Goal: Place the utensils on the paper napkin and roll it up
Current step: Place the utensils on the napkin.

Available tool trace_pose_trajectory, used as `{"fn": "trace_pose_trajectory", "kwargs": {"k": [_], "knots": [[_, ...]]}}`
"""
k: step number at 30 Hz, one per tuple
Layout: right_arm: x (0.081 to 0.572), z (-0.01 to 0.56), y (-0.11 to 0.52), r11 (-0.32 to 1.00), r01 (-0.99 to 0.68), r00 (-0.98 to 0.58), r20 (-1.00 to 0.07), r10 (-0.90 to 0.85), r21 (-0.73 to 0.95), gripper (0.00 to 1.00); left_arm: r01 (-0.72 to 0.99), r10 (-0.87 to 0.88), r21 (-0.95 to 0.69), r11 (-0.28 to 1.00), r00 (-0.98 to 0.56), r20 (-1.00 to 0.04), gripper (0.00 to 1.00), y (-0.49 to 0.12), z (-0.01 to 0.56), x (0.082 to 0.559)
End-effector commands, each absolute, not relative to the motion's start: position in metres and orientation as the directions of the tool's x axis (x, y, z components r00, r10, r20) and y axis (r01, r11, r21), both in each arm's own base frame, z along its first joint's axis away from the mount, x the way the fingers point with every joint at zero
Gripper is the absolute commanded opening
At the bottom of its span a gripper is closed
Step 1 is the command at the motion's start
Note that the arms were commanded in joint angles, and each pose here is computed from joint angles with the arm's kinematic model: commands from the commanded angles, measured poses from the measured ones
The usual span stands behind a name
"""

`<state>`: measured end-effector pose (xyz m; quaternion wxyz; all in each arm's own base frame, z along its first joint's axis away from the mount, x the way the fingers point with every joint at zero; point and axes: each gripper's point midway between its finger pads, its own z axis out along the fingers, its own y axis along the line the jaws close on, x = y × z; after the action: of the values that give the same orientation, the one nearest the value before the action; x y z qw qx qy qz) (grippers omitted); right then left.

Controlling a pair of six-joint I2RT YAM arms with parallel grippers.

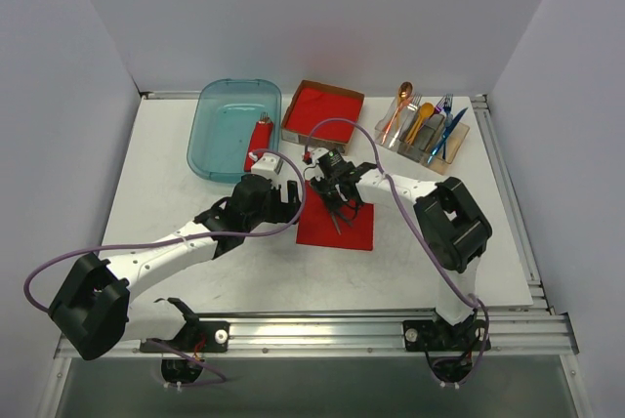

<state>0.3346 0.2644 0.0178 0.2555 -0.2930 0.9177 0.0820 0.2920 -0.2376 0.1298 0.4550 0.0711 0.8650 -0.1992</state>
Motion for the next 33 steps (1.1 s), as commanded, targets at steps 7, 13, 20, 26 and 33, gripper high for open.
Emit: {"fn": "trace_pose_trajectory", "kwargs": {"k": [7,13,20,26,33], "knots": [[0.34,0.056,0.265,0.813,-0.581,-0.668,-0.553,-0.498,-0.029,0.13,0.315,-0.081,-0.294,0.903,-0.545,-0.835,0.94,-0.241,0.146,0.299],[0.344,0.065,0.267,0.799,-0.599,-0.646,-0.565,-0.513,-0.041,0.13,0.319,-0.076,-0.293,0.901,-0.549,-0.833,0.94,-0.243,0.144,0.299],[0.344,0.063,0.266,0.779,-0.625,-0.632,-0.547,-0.549,-0.059,0.17,0.321,-0.078,-0.295,0.9,-0.548,-0.833,0.94,-0.243,0.145,0.299],[0.348,0.052,0.259,0.781,-0.616,-0.64,-0.515,-0.571,-0.101,0.18,0.322,-0.076,-0.294,0.9,-0.549,-0.832,0.94,-0.243,0.145,0.298],[0.362,0.063,0.245,0.847,-0.519,-0.668,-0.564,-0.485,-0.114,0.28,0.331,-0.072,-0.297,0.896,-0.552,-0.831,0.94,-0.245,0.144,0.298]]}}
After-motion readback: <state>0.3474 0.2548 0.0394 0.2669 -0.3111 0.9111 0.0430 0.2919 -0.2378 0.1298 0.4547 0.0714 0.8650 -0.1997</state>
